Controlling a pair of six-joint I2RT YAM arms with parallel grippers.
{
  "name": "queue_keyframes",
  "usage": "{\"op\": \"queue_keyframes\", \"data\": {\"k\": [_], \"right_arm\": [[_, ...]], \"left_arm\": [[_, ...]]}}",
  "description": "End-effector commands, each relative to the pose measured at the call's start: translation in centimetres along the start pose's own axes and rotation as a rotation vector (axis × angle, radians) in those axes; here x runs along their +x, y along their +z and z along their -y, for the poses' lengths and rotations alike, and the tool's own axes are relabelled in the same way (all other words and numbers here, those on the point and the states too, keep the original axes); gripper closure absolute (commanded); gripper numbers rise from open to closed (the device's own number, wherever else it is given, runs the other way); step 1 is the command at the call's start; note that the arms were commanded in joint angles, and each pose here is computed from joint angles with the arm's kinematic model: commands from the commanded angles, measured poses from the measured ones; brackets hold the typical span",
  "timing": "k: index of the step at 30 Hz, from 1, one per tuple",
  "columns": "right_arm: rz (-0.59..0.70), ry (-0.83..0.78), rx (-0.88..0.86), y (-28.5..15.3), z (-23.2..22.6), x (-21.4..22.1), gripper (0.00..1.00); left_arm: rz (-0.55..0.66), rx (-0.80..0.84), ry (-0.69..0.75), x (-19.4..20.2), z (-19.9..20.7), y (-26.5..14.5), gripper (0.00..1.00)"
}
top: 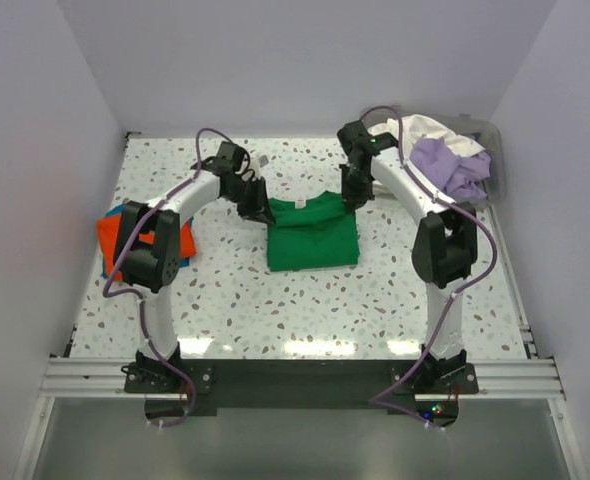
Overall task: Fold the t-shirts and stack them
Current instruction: Fold the tshirt
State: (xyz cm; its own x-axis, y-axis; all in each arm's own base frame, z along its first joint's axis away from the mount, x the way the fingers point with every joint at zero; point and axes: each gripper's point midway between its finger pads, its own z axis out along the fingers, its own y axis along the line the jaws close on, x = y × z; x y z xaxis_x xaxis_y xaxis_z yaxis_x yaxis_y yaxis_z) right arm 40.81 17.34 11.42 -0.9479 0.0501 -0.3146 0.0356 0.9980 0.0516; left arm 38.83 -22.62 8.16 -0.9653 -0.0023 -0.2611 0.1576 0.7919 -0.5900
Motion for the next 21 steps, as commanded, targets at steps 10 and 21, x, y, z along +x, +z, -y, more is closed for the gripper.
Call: {"op": "queue_keyframes", "data": {"k": [10, 21], "right_arm": [[0.151, 0.010, -0.025, -5.1, 0.1, -4.4, 1.00], [0.184, 0.016, -0.035, -6.3, 0.0, -5.6, 1.00]], "left_arm": [[0.130, 0.092, 0.055, -3.9, 3.7, -3.6, 1.00], [0.164, 0.109, 0.066, -5.3, 4.7, -4.7, 1.00]]}}
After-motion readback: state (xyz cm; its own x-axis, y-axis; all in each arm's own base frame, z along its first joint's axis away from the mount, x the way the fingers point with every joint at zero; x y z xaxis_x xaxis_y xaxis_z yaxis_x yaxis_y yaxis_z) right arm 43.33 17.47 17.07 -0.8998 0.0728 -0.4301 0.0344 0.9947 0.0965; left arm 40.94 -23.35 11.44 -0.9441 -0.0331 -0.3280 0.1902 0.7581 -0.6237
